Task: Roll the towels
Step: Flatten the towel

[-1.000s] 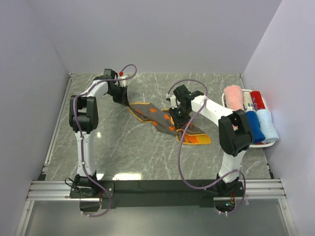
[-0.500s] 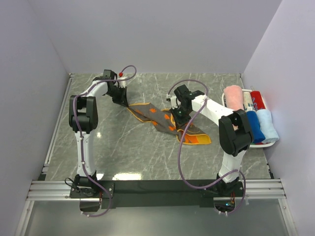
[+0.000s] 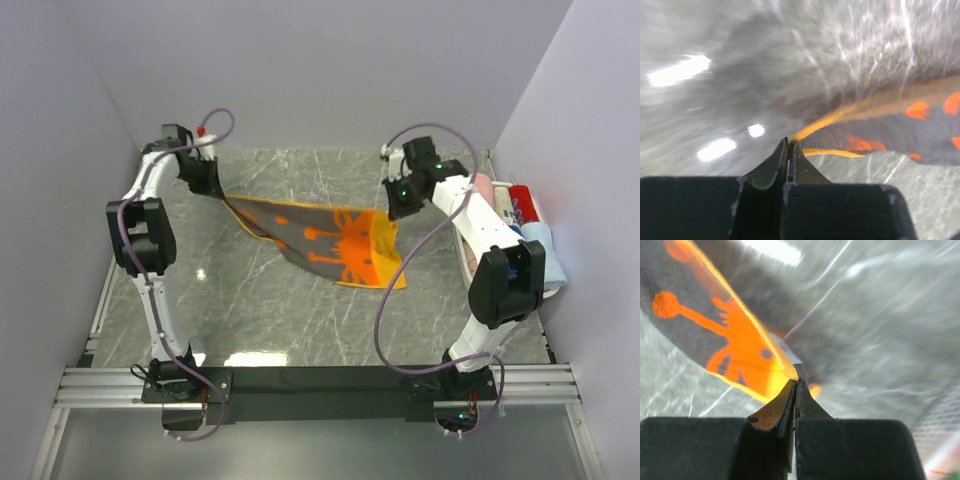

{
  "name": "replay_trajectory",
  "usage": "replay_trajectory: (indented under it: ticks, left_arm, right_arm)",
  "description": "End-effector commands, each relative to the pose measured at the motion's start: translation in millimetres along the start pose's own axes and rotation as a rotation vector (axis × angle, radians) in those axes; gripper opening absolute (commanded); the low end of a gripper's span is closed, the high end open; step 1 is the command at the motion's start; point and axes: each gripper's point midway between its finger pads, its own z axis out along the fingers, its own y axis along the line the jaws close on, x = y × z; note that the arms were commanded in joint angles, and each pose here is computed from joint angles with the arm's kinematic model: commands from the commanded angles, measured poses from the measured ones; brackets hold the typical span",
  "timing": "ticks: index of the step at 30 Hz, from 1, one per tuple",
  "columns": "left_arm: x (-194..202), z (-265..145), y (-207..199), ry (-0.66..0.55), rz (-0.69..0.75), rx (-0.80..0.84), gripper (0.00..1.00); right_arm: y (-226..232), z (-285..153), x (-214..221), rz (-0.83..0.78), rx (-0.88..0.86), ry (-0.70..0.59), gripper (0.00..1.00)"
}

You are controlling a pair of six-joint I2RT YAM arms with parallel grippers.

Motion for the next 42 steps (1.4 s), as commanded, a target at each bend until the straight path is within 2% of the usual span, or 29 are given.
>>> replay_trajectory:
  ticks: [1, 6, 7, 12, 16, 18, 19, 21, 22, 26, 29, 33, 39, 40, 42]
  left_arm:
    - [-54.5, -71.5, -23.2, -0.161, 0.172, -0.058, 0.0]
    - [-71.0, -119.8, -35.8, -0.241, 0.264, -0.123, 0.0]
    - [-76.2, -140.9, -42.0, -0.283, 0.28, -0.149, 0.0]
    - [-68.7, -197.3, -52.4, -0.381, 0.286, -0.216, 0.0]
    - [-29.7, -234.0, -71.0, -0.411, 0.308, -0.255, 0.0]
    - [-1.3, -232.3, -71.2, -0.386, 0.294, -0.27, 0.0]
    - [6.2, -250.2, -83.1, -0.427, 0.322, -0.289, 0.01]
    - [31.5, -248.3, -90.3, -0.415, 0.327, -0.284, 0.0]
    - [39.5, -264.4, -102.4, -0.456, 0.353, -0.298, 0.0]
    - [73.3, -279.2, -115.4, -0.465, 0.376, -0.333, 0.0]
    - [85.2, -278.4, -110.2, -0.449, 0.367, -0.371, 0.0]
    - [82.4, -249.4, -91.2, -0.395, 0.337, -0.352, 0.0]
    - [59.9, -187.0, -43.5, -0.287, 0.277, -0.323, 0.0]
    - [61.1, -165.1, -28.9, -0.237, 0.246, -0.314, 0.0]
    - [43.0, -150.5, -14.2, -0.233, 0.246, -0.324, 0.0]
  right_arm:
    - [-16.2, -38.4, -42.8, -0.065, 0.059, -0.149, 0.0]
    - [-38.7, -78.3, -76.2, -0.118, 0.152, -0.291, 0.0]
    - [-43.4, -90.2, -81.9, -0.116, 0.169, -0.325, 0.0]
    - [-43.6, -127.6, -76.0, -0.132, 0.174, -0.411, 0.0]
    - [-27.4, -153.4, -40.0, -0.171, 0.176, -0.466, 0.0]
    - [-22.4, -160.3, -24.7, -0.178, 0.181, -0.484, 0.0]
    - [-17.7, -165.4, -11.1, -0.183, 0.183, -0.496, 0.0]
    - [-13.5, -170.6, 4.4, -0.184, 0.186, -0.504, 0.0]
    - [-8.3, -176.6, 14.7, -0.193, 0.183, -0.516, 0.0]
    - [5.0, -189.2, 41.4, -0.212, 0.157, -0.517, 0.0]
    - [5.9, -186.5, 46.9, -0.221, 0.152, -0.507, 0.0]
    - [-4.5, -157.5, 36.1, -0.202, 0.141, -0.45, 0.0]
    - [-20.7, -82.5, -3.0, -0.137, 0.041, -0.294, 0.0]
    - [-25.5, -59.8, -12.7, -0.099, 0.018, -0.251, 0.0]
    - [-30.0, -36.1, -24.6, -0.066, -0.009, -0.221, 0.0]
